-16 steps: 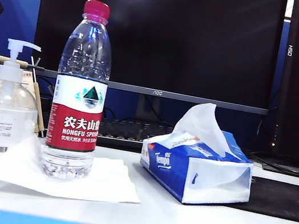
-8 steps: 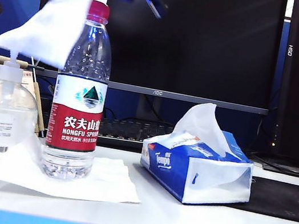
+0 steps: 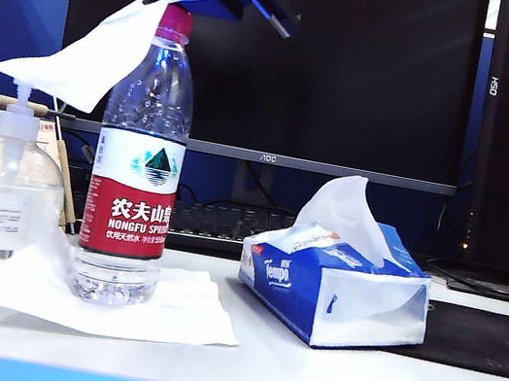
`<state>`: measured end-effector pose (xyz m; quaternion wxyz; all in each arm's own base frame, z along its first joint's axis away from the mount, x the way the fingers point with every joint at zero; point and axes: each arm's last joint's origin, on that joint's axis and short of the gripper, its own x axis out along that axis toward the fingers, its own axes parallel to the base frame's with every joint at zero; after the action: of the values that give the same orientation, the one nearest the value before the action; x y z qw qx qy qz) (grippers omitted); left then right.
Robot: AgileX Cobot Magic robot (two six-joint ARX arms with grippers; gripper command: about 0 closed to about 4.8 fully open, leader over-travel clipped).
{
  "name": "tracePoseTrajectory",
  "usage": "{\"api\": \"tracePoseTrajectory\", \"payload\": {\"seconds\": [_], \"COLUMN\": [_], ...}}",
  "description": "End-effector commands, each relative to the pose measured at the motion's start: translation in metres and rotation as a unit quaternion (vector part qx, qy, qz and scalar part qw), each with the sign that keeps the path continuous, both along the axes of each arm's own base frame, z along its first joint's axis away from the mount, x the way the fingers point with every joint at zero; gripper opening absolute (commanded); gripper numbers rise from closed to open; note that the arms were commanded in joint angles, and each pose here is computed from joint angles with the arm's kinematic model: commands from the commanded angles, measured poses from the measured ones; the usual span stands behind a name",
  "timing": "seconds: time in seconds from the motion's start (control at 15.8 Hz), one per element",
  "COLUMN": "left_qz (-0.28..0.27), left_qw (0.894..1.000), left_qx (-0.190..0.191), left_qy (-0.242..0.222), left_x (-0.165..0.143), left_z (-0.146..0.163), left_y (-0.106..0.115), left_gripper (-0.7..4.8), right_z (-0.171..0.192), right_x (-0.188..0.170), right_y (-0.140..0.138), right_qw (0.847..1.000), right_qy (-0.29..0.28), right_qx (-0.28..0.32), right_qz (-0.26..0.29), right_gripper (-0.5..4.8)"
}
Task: Pull out a tissue from the tissue dispenser, then press the switch of the alcohol sanitizer bottle to drop some sanitizer on the paper tissue, and finally place the treated tissue on the table.
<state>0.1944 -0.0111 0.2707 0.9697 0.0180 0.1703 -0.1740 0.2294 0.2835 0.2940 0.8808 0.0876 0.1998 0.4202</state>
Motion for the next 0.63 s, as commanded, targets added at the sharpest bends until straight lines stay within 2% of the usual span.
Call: {"api": "tracePoseTrajectory", "payload": {"seconds": [0.06, 0.32, 0.51, 0.63], "left_qz": [-0.002, -0.002, -0.002, -0.002], "left_qw": [1.0, 1.0, 1.0, 1.0], "left_qx": [-0.001, -0.001, -0.001, 0.0], "left_qy": [-0.009, -0.009, -0.009, -0.009], "left_x": [0.0, 0.0, 0.0, 0.0], "left_z": [0.003, 0.003, 0.003, 0.003], "left_y": [0.0, 0.0, 0.0, 0.0], "left_gripper": [-0.06, -0.06, -0.06, -0.06], "right_z": [-0.018, -0.017, -0.013, -0.018], "right_x": [-0.005, -0.011, -0.003, 0.006], "right_y": [0.003, 0.007, 0.002, -0.006], "right_qw": [0.997, 0.997, 0.998, 0.997], "right_qy": [0.055, 0.047, 0.03, 0.015], "right_qx": [-0.027, -0.031, -0.037, -0.073], "right_qz": [0.056, 0.058, 0.04, 0.008], "right_gripper": [-0.06, -0.06, -0.06, -0.06]}}
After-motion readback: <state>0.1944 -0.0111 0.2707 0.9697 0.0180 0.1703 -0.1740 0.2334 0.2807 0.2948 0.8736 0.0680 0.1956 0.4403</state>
